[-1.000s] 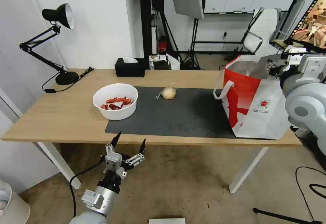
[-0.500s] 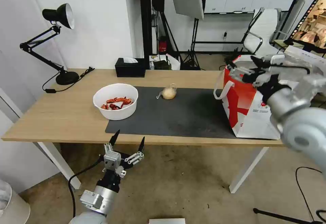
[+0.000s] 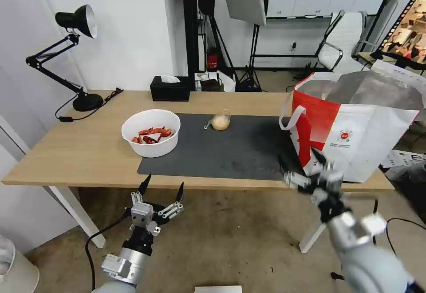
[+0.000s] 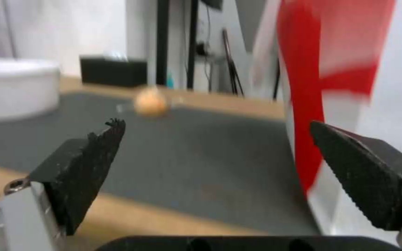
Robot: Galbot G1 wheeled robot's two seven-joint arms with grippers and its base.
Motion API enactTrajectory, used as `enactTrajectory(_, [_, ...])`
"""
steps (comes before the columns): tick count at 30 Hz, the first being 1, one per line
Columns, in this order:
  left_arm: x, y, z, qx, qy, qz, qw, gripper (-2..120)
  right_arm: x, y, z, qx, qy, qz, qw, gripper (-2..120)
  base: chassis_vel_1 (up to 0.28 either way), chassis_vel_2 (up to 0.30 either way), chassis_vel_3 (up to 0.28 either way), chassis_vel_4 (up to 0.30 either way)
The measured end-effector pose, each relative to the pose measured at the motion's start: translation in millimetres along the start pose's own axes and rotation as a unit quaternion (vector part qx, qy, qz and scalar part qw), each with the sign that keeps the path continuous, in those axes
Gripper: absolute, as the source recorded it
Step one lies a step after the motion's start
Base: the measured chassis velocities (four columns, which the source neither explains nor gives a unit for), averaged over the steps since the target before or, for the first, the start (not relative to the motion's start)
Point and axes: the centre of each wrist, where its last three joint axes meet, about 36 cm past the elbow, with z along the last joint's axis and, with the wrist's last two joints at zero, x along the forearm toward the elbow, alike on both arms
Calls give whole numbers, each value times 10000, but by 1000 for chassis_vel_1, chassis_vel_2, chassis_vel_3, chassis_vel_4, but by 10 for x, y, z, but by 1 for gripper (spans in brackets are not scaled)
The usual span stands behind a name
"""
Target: Pick up the trash from the table and place it into the takeout bag.
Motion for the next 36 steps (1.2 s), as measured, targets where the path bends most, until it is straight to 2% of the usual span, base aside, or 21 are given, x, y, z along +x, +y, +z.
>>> enactTrajectory(3, [3,2,50,-8,109,27,9999,100,77,44,137,-52,223,158,9996,100,0,0,0,0])
enactTrajectory(12, [17,-13,73,21,176,69,9998,100,42,35,162,-100,451,257,9986,100,0,0,0,0])
enactTrajectory(36, [82,-33,47,6,220,83,9997,100,71,177,182,-298,582,180,9977,100,0,0,0,0])
